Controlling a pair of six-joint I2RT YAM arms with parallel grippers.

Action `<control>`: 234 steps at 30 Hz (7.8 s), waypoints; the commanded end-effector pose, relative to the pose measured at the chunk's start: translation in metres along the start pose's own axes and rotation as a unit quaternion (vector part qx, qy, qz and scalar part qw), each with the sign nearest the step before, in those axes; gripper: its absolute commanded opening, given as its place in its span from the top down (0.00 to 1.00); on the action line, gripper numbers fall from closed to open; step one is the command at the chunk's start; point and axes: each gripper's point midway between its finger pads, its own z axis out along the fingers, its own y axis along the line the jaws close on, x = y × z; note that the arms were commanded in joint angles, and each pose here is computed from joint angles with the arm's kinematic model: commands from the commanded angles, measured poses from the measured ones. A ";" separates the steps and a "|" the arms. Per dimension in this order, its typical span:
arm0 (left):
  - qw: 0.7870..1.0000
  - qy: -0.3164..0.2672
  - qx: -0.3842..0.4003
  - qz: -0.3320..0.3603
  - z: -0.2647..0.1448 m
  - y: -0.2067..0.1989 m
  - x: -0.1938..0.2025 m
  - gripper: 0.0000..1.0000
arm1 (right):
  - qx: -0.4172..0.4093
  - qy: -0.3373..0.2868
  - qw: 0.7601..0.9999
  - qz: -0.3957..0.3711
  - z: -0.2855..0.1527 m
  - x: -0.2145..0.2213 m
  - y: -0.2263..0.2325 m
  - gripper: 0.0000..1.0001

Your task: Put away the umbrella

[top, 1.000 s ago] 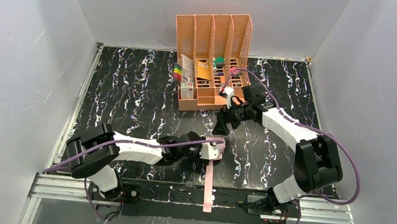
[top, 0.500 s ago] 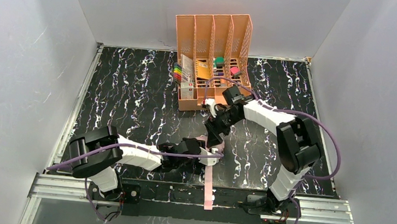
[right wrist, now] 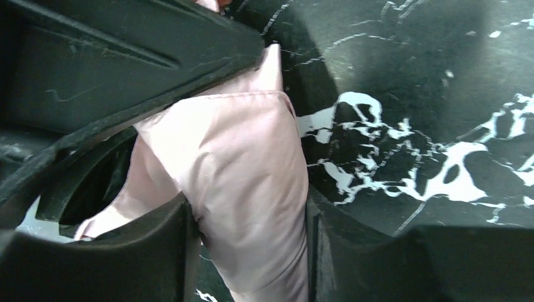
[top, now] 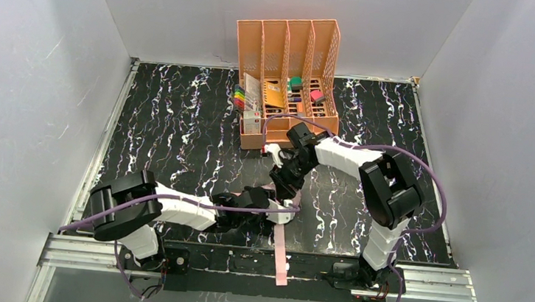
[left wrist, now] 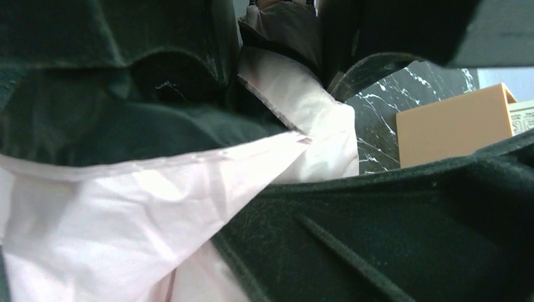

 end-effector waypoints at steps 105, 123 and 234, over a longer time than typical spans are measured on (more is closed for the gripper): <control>0.875 0.057 0.376 -0.300 -0.011 -0.041 0.037 1.00 | 0.367 -0.170 0.795 -0.451 -0.003 -0.020 0.052 0.21; 0.935 0.080 0.244 -0.246 -0.006 -0.021 0.061 1.00 | 0.331 -0.412 0.837 -0.140 -0.137 -0.041 0.101 0.18; 0.826 -0.151 0.326 -0.434 -0.070 0.029 -0.026 0.15 | 0.411 -0.010 0.797 -0.441 0.027 0.048 -0.010 0.85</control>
